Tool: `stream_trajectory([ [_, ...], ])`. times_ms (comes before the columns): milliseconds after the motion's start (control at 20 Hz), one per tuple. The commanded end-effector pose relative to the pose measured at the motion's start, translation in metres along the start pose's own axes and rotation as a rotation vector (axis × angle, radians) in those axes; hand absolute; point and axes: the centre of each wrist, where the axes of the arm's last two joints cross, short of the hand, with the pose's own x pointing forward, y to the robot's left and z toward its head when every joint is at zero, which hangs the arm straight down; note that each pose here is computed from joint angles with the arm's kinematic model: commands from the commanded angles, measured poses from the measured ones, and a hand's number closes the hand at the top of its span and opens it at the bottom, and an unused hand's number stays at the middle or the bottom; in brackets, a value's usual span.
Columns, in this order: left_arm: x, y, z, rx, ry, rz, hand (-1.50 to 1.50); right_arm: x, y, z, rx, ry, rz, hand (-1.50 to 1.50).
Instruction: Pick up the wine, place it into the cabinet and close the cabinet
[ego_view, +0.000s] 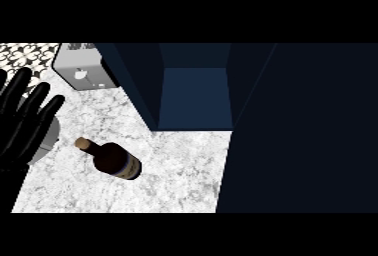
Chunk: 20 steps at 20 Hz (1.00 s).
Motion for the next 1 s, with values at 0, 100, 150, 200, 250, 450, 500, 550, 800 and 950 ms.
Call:
stream_trajectory([
  [0,0.002,0.021,0.021,0.013,-0.013,-0.008,-1.5,0.034,-0.001,0.028,-0.053,-0.083,0.062,-1.5],
  [100,0.007,0.014,-0.001,0.019,0.008,-0.016,-1.5,0.037,-0.002,0.019,-0.032,-0.075,0.058,-1.5],
  [150,-0.001,0.006,0.02,0.019,0.004,-0.009,-1.5,0.033,0.002,0.025,-0.055,-0.089,0.054,-1.5],
  [200,-0.01,0.007,0.007,0.014,0.007,-0.001,-1.5,0.036,0.003,0.022,-0.045,-0.069,0.062,-1.5],
  [250,-0.029,0.012,0.008,0.033,0.004,-0.015,-1.5,0.03,0.007,0.019,-0.043,-0.069,0.076,-1.5],
  [450,-0.038,0.014,-0.01,0.042,0.027,-0.032,-1.5,0.037,0.005,0.019,-0.02,-0.084,0.083,-1.5],
  [500,-0.045,0.025,0.005,0.044,0.032,-0.02,-1.5,0.038,0.011,0.021,-0.038,-0.085,0.046,-1.5],
  [550,-0.037,0.023,0.003,0.036,0.038,-0.023,-1.5,0.044,0.01,0.027,-0.051,-0.093,0.04,-1.5],
  [800,-0.056,0.028,-0.007,0.032,0.039,-0.036,-1.5,0.045,0.009,0.018,-0.051,-0.079,0.056,-1.5],
  [950,-0.073,0.036,0.002,0.063,0.06,-0.05,-1.5,0.046,0.007,0.025,-0.033,-0.076,0.068,-1.5],
])
